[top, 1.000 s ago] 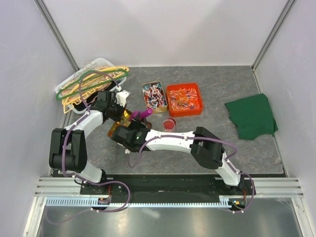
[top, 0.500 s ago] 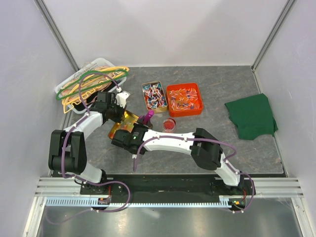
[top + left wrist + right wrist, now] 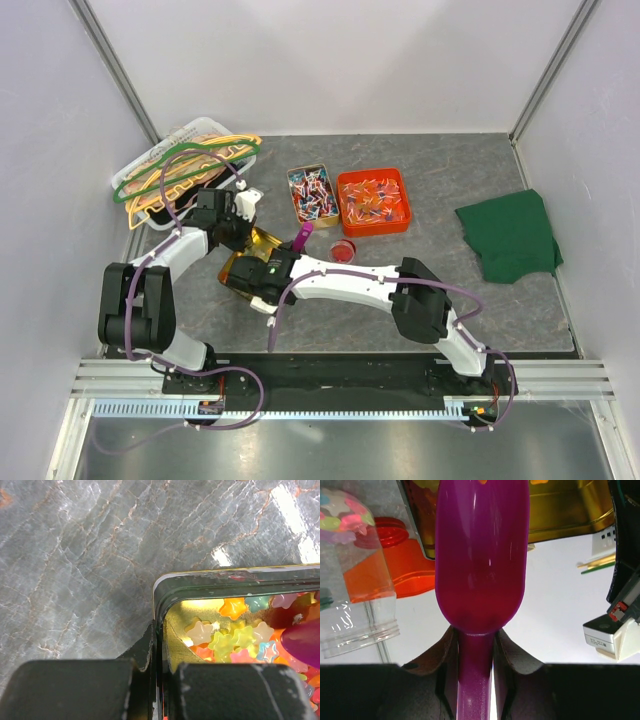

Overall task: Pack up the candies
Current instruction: Scoop the fake candies from the storage box.

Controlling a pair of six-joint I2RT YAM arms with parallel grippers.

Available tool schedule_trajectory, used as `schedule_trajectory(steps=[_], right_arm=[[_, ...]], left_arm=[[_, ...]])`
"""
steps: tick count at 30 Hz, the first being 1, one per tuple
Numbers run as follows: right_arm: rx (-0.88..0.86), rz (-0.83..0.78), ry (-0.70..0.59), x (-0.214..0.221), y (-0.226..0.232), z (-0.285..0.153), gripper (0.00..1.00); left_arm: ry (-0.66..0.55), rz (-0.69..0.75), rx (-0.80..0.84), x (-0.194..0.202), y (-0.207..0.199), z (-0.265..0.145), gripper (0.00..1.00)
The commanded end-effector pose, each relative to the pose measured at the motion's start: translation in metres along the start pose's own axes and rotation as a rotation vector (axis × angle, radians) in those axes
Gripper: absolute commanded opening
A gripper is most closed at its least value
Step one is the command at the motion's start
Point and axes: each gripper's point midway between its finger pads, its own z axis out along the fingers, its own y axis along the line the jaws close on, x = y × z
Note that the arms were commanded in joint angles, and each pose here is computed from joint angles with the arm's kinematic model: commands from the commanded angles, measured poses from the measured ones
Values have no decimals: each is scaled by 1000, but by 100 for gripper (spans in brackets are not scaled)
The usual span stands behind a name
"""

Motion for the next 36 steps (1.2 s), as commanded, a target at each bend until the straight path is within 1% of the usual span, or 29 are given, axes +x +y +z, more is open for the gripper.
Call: schedule_trajectory(steps=[1, 5, 9, 13, 17, 23, 26, 33, 36], right_arm=[[-131, -77, -177, -34, 27, 19, 0], [-177, -85, -222, -42, 40, 29, 0], [-187, -92, -261, -52, 41, 31, 0], [-187, -99, -254, -58, 36, 36, 0], [-160, -95, -251, -65, 27, 30, 0], [-174, -99, -287, -79, 33, 26, 0], [-190, -59, -319, -86, 34, 27, 0], [-307, 122, -461, -99, 46, 22, 0], [-343, 192, -498, -100, 51, 25, 0]], left_arm=[[-142, -8, 68, -38, -12, -15, 2], [-156, -5, 66, -41, -12, -19, 2], [-169, -5, 67, -44, -12, -22, 2], [-177, -7, 64, -45, -12, -24, 2], [-172, -15, 24, -45, -5, -26, 2], [-176, -19, 24, -46, -4, -26, 2], [-176, -19, 27, -46, -5, -26, 2], [-178, -22, 31, -46, -5, -27, 2], [-178, -24, 32, -45, -4, -27, 2]])
